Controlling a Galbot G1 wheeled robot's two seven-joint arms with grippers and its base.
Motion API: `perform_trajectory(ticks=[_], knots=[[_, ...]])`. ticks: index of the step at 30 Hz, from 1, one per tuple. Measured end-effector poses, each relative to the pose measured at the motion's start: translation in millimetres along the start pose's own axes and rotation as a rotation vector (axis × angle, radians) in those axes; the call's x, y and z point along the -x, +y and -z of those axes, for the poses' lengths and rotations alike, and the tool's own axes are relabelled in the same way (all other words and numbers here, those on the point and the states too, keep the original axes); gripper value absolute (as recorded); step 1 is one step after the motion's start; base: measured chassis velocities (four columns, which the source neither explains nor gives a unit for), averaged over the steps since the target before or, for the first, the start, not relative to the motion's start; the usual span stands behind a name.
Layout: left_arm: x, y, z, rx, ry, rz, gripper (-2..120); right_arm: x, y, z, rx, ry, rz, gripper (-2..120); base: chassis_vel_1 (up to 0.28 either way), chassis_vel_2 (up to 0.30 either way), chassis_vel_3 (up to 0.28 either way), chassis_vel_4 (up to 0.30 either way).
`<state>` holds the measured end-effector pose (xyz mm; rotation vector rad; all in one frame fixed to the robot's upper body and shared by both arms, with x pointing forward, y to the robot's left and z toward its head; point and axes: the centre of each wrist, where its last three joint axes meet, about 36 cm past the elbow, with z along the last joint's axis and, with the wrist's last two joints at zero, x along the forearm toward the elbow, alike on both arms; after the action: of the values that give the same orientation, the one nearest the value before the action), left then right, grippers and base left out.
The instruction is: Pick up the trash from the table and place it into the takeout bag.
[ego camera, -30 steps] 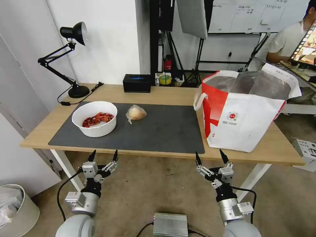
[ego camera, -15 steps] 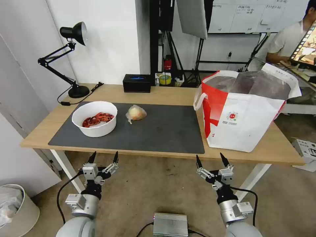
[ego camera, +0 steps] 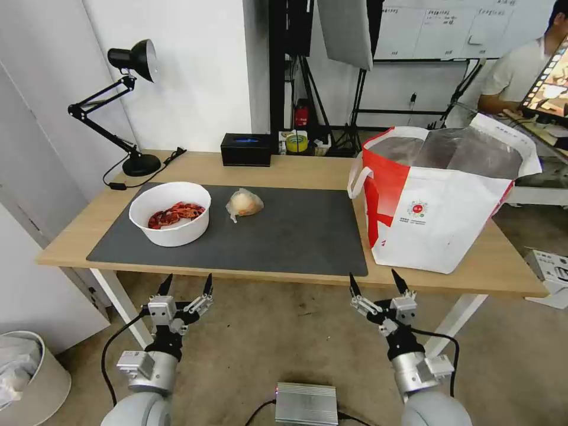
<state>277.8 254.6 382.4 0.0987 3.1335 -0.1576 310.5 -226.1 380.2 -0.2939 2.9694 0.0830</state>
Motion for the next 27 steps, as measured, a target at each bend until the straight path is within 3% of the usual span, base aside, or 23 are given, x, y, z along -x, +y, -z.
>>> perform_trajectory(ticks=[14, 27], knots=[[1.8, 4.1, 1.3, -0.004, -0.008, 0.008, 100, 101.8, 22.5, 16.1, 0.036, -0.091, 0.112, 100, 0.000, 0.000, 0.000, 0.000], [-0.6, 2.4, 4.9, -0.013, -0.021, 0.016, 100, 204.0, 52.6, 7.7, 0.034, -0.068, 0.233, 100, 0.000, 0.000, 0.000, 0.000]])
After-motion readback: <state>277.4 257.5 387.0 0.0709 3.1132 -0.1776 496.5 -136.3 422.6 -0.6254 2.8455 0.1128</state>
